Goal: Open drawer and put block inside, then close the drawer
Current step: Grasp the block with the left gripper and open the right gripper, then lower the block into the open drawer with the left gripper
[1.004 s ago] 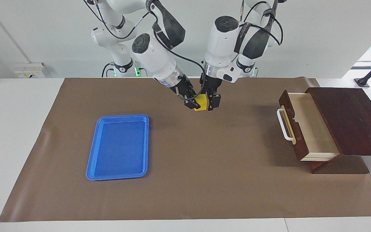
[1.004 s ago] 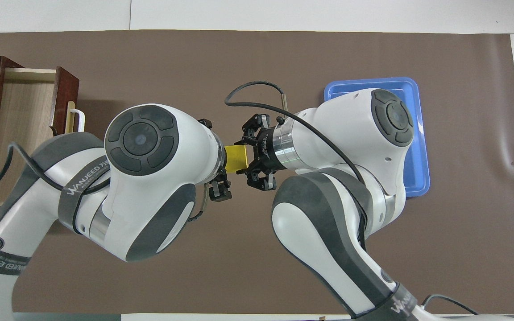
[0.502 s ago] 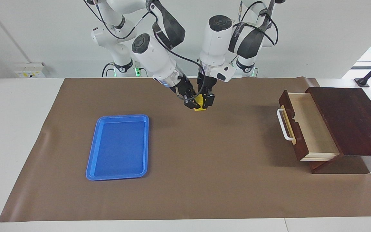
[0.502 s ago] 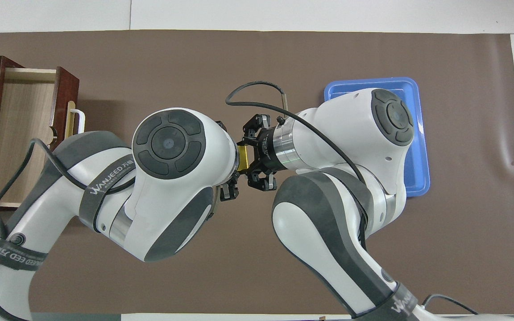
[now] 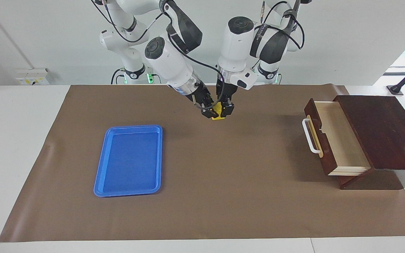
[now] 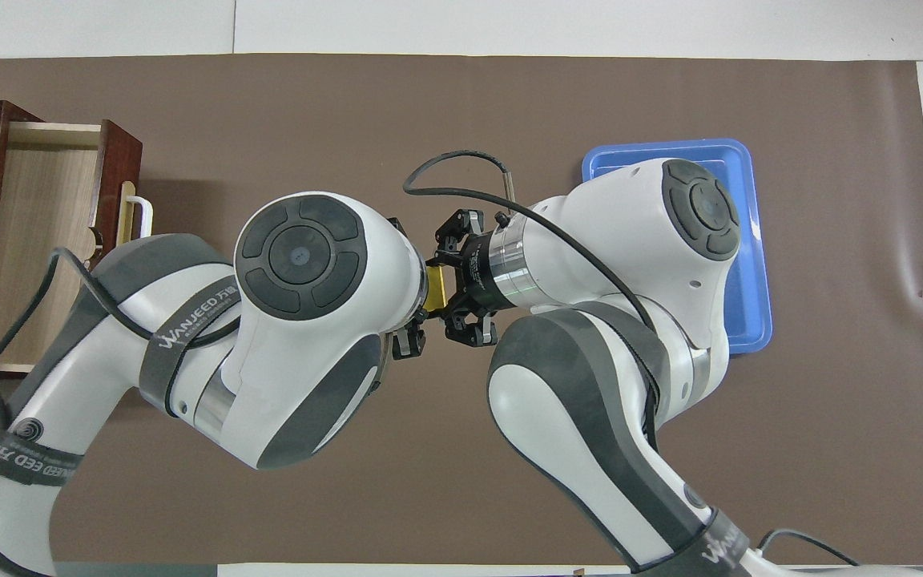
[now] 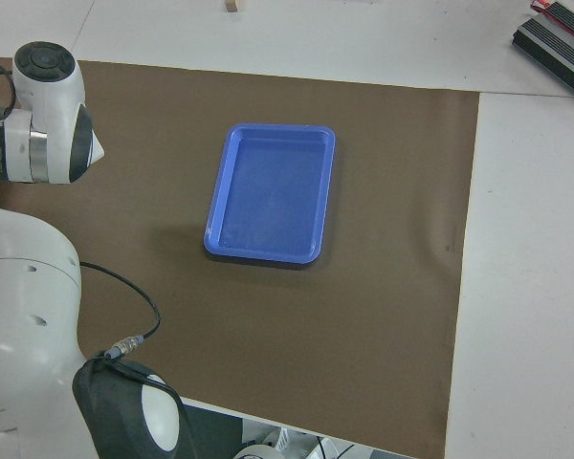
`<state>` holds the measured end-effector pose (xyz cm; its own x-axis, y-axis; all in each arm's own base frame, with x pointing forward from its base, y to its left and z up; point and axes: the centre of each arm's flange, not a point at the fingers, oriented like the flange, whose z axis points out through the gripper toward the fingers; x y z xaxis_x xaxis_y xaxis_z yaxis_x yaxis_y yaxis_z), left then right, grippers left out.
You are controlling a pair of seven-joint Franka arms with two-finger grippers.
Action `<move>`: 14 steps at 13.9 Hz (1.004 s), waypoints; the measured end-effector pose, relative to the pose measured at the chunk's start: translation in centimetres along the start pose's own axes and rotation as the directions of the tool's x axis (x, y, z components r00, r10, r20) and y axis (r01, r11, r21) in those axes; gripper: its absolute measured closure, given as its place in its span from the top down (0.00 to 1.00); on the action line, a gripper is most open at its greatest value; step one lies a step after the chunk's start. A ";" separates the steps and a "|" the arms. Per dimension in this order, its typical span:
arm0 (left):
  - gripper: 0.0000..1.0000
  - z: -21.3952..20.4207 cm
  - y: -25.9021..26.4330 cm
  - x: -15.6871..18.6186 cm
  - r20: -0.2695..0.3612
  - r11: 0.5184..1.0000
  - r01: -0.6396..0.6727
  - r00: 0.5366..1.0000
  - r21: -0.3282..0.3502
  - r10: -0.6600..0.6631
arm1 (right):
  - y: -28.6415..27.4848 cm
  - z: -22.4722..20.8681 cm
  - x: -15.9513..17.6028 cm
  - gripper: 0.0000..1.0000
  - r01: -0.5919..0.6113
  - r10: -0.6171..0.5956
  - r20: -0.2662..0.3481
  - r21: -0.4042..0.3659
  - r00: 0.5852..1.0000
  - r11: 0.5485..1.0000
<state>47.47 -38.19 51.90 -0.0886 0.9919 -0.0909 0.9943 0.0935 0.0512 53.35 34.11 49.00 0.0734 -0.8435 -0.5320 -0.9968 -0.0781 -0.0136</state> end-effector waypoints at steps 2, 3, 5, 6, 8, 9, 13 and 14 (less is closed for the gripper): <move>0.56 0.1 0.0 0.1 -0.004 1.000 0.002 1.000 0.004 -0.002 | -0.1 -0.2 0.1 0.66 -0.030 0.030 0.000 0.005 1.000 1.000; 0.56 0.1 0.0 0.1 -0.008 1.000 0.003 1.000 0.008 -0.003 | -0.3 -0.4 0.1 0.81 -0.037 0.037 0.000 0.009 0.999 0.999; 0.56 0.2 -0.1 0.4 -0.023 1.000 -0.008 1.000 0.023 0.008 | -0.6 -0.8 0.4 0.99 -0.043 0.043 -0.002 0.016 0.999 0.999; 0.56 0.1 0.0 0.8 -0.033 0.999 -0.025 0.999 0.034 0.026 | -0.9 -1.1 0.9 1.00 -0.050 0.050 -0.005 0.023 0.999 0.999; 0.56 -1.2 1.3 2.9 -0.049 0.998 -0.052 0.997 0.047 0.054 | -1.7 -2.1 2.5 1.00 -0.074 0.075 -0.010 0.036 0.997 0.997; 0.56 -2.2 2.4 5.0 -0.055 0.996 -0.069 0.996 0.052 0.071 | -2.2 -2.6 3.5 1.00 -0.086 0.087 -0.013 0.041 0.996 0.995; 0.56 -5.2 8.2 17.9 -0.069 0.976 -0.195 0.977 0.100 0.202 | -3.5 -4.8 7.4 1.00 -0.077 0.078 -0.028 0.029 0.997 0.997; 0.56 -5.4 9.7 21.4 -0.065 0.971 -0.216 0.973 0.104 0.223 | -3.7 -5.6 8.5 1.00 -0.066 0.066 -0.032 0.021 0.997 0.998</move>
<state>54.87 -15.60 55.80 0.1321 0.9912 -0.0126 0.9906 -0.1324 -0.0340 57.85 24.28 49.24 0.0079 -0.8634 -0.5045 -0.9999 -0.0112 0.0035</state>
